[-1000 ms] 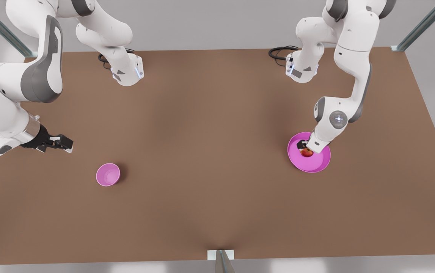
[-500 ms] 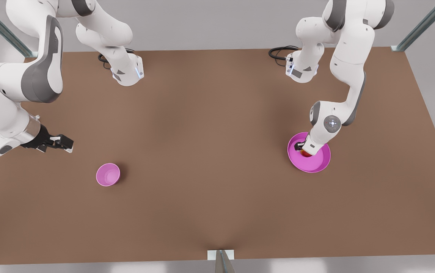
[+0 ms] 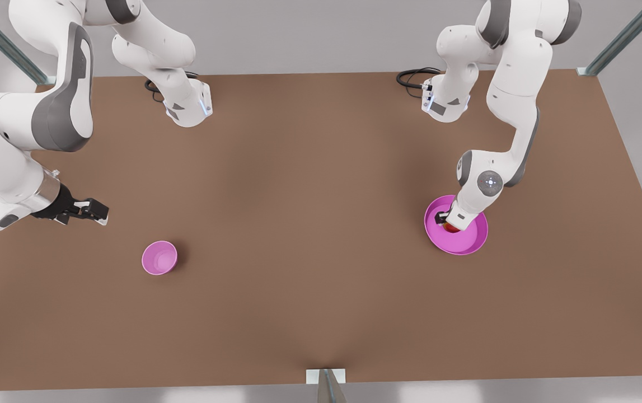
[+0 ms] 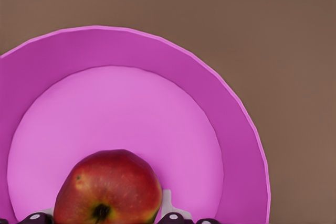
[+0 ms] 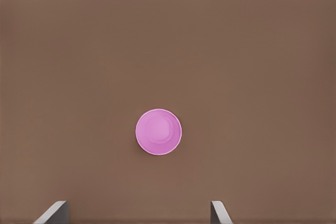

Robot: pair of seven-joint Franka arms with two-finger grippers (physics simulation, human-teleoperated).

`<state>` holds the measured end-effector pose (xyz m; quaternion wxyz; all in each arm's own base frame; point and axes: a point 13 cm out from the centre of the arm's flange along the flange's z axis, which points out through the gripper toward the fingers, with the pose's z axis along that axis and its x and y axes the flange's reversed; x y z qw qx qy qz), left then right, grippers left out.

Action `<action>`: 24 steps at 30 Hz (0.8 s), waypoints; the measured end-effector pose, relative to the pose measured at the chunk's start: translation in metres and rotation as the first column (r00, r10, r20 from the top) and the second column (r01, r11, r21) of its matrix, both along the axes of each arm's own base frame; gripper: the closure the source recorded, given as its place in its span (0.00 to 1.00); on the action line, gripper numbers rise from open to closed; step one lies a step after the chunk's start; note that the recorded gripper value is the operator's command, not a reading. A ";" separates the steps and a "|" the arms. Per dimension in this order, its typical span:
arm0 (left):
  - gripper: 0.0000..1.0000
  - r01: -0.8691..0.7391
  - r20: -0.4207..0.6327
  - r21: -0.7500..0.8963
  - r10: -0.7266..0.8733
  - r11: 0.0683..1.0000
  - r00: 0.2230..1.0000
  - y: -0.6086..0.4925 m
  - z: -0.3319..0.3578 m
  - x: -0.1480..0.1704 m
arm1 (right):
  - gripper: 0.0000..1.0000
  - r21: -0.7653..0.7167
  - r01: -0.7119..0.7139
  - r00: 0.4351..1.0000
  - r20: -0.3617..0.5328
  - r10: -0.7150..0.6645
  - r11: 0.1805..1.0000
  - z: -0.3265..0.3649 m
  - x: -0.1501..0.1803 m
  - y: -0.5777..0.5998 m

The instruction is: Use the left arm to pick up the apple from the plate, transfer it to the gripper of the right arm, and then use the right arm to place it into the bowl

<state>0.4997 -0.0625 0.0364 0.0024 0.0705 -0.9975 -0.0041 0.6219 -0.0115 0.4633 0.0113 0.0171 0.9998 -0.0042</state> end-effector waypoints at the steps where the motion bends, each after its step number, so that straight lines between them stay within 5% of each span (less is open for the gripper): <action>1: 0.19 -0.001 0.002 0.000 0.001 1.000 1.000 0.000 0.000 0.001 | 0.00 0.000 -0.001 1.000 0.000 0.001 1.000 0.000 0.000 0.000; 12: 0.16 -0.002 0.023 -0.003 0.002 1.000 1.000 -0.002 0.003 0.013 | 0.00 0.000 -0.006 1.000 -0.005 0.006 1.000 0.000 -0.001 0.001; 24: 0.27 -0.004 0.099 -0.011 0.005 1.000 0.995 -0.005 0.053 0.035 | 0.00 0.005 -0.026 1.000 -0.014 0.026 1.000 -0.001 -0.004 0.011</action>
